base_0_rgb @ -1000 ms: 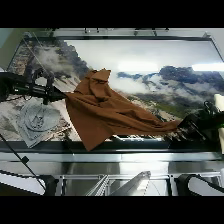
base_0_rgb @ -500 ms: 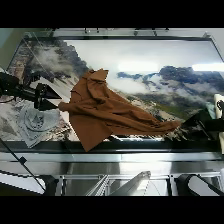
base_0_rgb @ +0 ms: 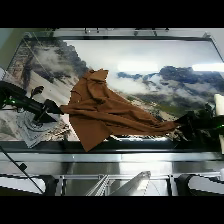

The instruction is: Fold the shirts.

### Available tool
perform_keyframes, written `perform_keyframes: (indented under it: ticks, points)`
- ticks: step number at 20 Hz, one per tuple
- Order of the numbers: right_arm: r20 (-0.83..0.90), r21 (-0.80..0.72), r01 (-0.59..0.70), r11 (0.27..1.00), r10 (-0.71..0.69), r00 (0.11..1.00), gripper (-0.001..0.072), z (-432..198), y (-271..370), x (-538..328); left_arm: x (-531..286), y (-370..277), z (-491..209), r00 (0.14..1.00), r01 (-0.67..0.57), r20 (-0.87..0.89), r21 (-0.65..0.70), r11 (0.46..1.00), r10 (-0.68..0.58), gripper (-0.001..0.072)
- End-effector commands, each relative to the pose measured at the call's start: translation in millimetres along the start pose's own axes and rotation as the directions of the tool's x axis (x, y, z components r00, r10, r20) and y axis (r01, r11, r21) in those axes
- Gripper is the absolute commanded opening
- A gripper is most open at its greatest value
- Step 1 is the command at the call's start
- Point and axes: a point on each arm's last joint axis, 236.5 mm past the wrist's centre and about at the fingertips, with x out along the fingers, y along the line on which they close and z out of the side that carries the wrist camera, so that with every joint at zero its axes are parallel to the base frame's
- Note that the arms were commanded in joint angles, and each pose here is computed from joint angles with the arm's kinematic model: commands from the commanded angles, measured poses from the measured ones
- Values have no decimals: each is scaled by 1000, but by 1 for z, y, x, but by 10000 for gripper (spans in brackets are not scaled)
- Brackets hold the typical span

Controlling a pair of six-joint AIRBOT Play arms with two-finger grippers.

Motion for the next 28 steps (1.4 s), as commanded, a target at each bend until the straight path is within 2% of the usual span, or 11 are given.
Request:
perform_keyframes:
  ticks: [1, 7, 8, 13, 17, 18, 19, 20, 22, 25, 28]
  points:
    - [-2, -22, 2, 1000, -2, 1000, 459, 5, -8, 8, 27, -9, 4, 993, 114, 39, -30, 993, -113, 698]
    - [31, -28, -78, 997, 79, 996, 459, 13, 11, 8, 68, -25, 12, 977, 213, -13, -84, 974, -214, 697]
    - [39, -36, -100, 994, 101, 994, 459, 14, 16, 7, 77, -26, 13, 978, 206, -26, -82, 975, -209, 628]
    - [12, -51, -173, 984, 174, 985, 459, 8, 33, 5, 93, -33, 21, 985, 160, -68, -25, 987, -161, 5]
    - [-7, -54, -183, 982, 183, 983, 453, 4, 36, 5, 89, -34, 22, 985, 162, -61, -22, 986, -163, 15]
    - [-12, -59, -188, 980, 188, 982, 291, 2, 37, 5, 89, -34, 23, 984, 165, -60, -23, 986, -166, 16]
    - [-21, -85, -209, 974, 208, 978, 13, 0, 42, 4, 87, -34, 23, 983, 174, -57, -28, 984, -175, 17]
    - [-33, -99, -258, 961, 256, 966, 16, -2, 53, 1, 81, -43, 18, 971, 223, -77, -39, 974, -226, 18]
    - [-69, -176, -430, 885, 425, 903, 16, -12, 99, -22, 45, -97, 1, 889, 449, -121, 41, 893, -442, 17]
    - [-95, -395, -661, 638, 687, 720, 17, -25, 197, -105, -55, -194, -39, 729, 675, -123, 300, 675, -674, 16]
    - [-106, -718, -643, 267, 871, 479, 16, -72, 304, -234, -150, -275, -109, 770, 436, 14, 718, 542, -638, 19]
